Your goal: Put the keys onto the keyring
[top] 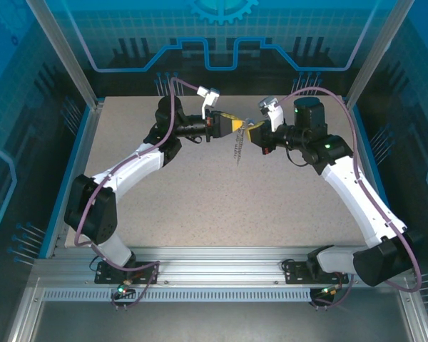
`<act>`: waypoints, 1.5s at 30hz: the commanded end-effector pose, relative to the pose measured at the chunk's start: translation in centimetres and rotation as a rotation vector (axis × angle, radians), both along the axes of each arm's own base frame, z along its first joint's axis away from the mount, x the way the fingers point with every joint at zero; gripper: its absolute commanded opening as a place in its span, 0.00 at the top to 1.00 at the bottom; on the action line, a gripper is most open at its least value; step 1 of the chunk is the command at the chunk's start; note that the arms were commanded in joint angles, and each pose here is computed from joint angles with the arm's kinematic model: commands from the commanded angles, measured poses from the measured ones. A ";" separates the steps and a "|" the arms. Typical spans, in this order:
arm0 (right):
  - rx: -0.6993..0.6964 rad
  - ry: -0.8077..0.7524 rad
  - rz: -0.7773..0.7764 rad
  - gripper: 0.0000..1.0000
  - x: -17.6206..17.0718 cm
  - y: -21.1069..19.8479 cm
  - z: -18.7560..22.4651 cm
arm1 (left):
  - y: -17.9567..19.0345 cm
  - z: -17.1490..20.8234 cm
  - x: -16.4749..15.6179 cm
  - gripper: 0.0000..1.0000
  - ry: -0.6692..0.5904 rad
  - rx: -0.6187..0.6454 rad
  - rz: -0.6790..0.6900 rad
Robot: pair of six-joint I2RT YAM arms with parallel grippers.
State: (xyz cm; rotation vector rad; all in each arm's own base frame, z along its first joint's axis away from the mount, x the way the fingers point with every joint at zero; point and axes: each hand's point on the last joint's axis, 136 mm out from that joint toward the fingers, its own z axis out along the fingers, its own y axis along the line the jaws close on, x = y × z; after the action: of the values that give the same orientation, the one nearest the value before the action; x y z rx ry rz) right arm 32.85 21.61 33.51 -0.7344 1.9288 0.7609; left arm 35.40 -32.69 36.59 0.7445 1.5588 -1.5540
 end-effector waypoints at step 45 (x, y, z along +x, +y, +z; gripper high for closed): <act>-0.043 0.071 -0.081 1.00 2.7 -1.9 -0.2 | 0.7 0.5 0.3 0.59 -0.044 0.005 0.074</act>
State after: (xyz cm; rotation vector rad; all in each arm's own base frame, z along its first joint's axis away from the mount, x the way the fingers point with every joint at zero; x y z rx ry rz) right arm 34.78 20.37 33.29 -0.6808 2.0078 0.7273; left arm 36.04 -32.72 36.02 0.7186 1.5740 -1.5060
